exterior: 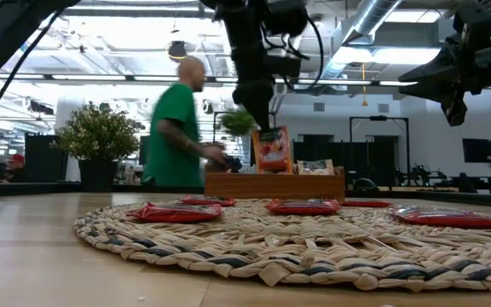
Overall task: Pick & Place Tea
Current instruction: Put the pink tea bag into the middle section of the wooden organizer, then put the red tea bag into the left section of the wooden organizer
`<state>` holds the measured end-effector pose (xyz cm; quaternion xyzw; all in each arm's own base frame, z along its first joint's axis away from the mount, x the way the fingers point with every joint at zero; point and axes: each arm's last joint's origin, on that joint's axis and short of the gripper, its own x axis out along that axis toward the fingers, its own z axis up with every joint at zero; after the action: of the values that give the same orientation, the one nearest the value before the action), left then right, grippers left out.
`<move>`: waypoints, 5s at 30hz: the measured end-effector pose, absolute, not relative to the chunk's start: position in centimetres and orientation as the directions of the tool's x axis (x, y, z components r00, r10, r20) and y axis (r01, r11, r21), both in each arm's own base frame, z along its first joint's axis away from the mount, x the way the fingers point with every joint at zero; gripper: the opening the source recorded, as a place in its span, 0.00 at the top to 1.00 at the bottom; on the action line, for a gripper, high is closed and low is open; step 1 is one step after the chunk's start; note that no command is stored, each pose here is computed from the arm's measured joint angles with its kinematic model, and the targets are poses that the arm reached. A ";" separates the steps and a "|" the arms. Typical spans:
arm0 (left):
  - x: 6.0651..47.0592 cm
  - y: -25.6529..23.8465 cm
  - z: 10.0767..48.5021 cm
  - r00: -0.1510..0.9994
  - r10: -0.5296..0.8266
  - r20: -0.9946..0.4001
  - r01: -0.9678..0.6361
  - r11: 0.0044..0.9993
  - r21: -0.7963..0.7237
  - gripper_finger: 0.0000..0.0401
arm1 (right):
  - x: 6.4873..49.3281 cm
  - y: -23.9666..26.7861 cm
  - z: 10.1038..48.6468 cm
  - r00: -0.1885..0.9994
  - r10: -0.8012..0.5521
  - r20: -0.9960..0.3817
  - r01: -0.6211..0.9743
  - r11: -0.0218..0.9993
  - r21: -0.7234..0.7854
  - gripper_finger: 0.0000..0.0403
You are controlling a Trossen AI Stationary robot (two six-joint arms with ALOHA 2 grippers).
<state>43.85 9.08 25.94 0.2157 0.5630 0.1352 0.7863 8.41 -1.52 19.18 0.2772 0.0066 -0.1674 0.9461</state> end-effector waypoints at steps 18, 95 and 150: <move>44.7 11.4 23.8 0.317 0.453 -0.833 0.060 0.867 0.494 1.00 | 8.4 -1.5 19.2 0.944 -0.313 -0.108 0.322 0.790 0.521 0.78; 40.8 4.3 21.6 0.084 -0.085 -0.993 -0.076 0.993 -0.092 0.66 | 8.4 -1.5 19.1 0.943 -0.314 -0.113 0.326 0.794 0.514 0.78; 39.5 1.0 14.8 0.079 0.084 -0.993 -0.041 0.996 0.081 0.84 | 8.3 -1.5 18.4 0.933 -0.309 -0.186 0.361 0.791 0.494 0.78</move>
<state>39.49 1.02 14.81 0.0160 0.6773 0.0427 0.7343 8.29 -1.49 18.38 0.2704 0.0477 -0.1772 0.9451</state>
